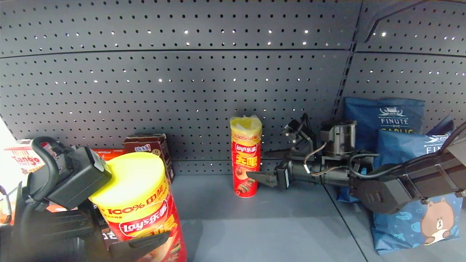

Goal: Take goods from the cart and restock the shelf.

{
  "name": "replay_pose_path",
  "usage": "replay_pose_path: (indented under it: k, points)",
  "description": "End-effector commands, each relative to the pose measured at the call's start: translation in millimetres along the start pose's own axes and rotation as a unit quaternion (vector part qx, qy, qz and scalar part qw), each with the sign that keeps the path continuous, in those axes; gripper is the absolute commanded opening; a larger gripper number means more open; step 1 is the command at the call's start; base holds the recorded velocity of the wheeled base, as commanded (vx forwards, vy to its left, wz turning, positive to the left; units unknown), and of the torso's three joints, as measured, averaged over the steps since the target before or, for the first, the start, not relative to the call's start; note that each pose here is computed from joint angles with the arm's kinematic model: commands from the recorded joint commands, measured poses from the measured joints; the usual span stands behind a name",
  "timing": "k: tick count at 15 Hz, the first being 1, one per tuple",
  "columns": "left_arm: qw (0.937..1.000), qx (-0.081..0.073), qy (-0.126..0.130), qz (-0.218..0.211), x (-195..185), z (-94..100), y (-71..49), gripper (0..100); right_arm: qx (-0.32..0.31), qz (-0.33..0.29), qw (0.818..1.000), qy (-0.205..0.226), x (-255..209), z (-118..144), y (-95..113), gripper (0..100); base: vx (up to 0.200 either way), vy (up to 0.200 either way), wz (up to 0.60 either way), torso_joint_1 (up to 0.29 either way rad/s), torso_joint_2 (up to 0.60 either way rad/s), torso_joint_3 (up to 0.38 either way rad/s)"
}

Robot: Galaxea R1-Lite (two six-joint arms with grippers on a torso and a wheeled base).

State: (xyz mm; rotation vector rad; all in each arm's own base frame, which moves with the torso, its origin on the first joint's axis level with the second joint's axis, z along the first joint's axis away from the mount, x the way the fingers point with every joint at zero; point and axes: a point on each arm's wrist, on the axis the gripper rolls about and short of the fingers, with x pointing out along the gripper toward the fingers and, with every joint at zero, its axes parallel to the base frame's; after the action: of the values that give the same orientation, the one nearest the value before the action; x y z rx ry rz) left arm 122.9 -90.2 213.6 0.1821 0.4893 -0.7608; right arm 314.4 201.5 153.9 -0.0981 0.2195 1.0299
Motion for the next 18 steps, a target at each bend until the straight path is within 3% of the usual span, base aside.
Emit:
replay_pose_path:
  k: [1,18]
  points:
    - [1.0000,0.000,0.002,0.000,0,-0.8,0.0,0,0.004,0.004,1.000,0.008,5,-7,-1,100,0.000,0.000,0.00,0.000,0.00,0.000]
    - [0.9999,-0.004,0.011,-0.002,2,-5.9,-0.1,0,0.009,0.001,1.000,0.023,52,-31,-18,100,0.000,0.000,0.00,0.000,0.00,0.000]
